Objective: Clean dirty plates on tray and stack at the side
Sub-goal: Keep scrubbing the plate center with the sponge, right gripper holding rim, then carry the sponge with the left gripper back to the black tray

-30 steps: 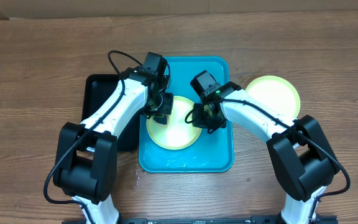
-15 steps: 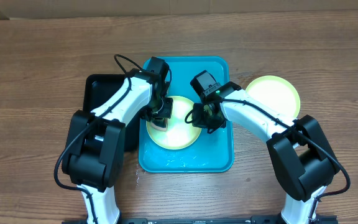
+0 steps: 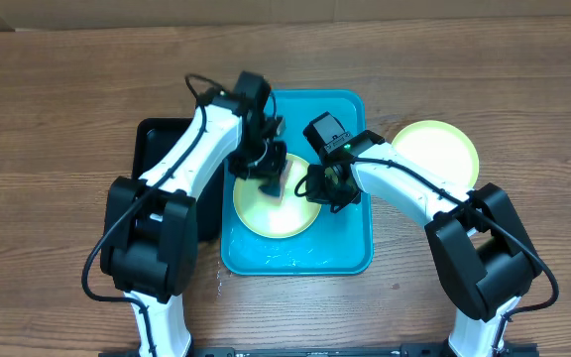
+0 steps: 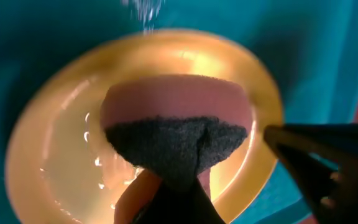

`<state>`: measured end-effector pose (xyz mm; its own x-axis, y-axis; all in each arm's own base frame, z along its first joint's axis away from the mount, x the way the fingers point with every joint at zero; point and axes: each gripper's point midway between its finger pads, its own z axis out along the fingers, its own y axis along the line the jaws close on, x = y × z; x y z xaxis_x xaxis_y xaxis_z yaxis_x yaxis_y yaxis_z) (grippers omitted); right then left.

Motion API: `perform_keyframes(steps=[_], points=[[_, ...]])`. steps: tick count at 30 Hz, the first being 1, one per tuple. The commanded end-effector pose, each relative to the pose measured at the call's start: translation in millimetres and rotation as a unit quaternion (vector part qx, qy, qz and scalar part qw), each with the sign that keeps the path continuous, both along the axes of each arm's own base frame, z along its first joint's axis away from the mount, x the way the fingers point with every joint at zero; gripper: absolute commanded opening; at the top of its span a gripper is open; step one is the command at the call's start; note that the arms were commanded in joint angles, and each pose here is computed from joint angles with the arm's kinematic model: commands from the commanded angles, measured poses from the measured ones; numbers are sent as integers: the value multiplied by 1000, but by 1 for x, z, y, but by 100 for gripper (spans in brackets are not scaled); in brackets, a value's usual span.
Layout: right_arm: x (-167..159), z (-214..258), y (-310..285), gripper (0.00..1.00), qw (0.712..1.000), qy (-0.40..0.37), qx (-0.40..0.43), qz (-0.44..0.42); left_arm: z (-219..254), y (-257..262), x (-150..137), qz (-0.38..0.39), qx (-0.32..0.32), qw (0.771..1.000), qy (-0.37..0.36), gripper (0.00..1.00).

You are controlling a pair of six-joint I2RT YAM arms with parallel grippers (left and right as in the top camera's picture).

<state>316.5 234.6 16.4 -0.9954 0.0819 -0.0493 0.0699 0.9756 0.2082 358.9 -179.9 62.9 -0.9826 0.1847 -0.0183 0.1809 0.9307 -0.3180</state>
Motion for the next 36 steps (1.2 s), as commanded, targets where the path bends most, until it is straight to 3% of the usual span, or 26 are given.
perform_keyframes(steps=[1, 4, 8, 20, 24, 28, 32, 36], points=[[-1, 7, 2, 4, 1000, -12, 1, 9, 15, 6, 12, -7, 21, 999, -35, 4], [0, 7, 2, 4, 1000, -12, 1, 9, 3, 27, 10, 8, 83, 996, -33, 4], [0, 7, 2, 4, 1000, -12, 1, 9, -11, 38, 7, 21, 113, 993, -31, 4], [0, 7, 2, 4, 1000, -12, 1, 9, -52, 43, -9, 30, 115, 993, -23, 4], [-1, 7, 2, 4, 1000, -12, 2, 9, -62, 32, -22, 24, 78, 997, -1, 4], [0, 7, 2, 4, 1000, -12, 1, 9, -56, 6, -33, -12, -5, 1000, 20, 4], [0, 7, 2, 4, 1000, -12, 1, 9, -37, -17, -41, -49, -91, 994, 37, 4], [-1, 7, 2, 4, 1000, -12, 1, 9, -7, -14, -33, -49, -122, 991, 38, 4]])
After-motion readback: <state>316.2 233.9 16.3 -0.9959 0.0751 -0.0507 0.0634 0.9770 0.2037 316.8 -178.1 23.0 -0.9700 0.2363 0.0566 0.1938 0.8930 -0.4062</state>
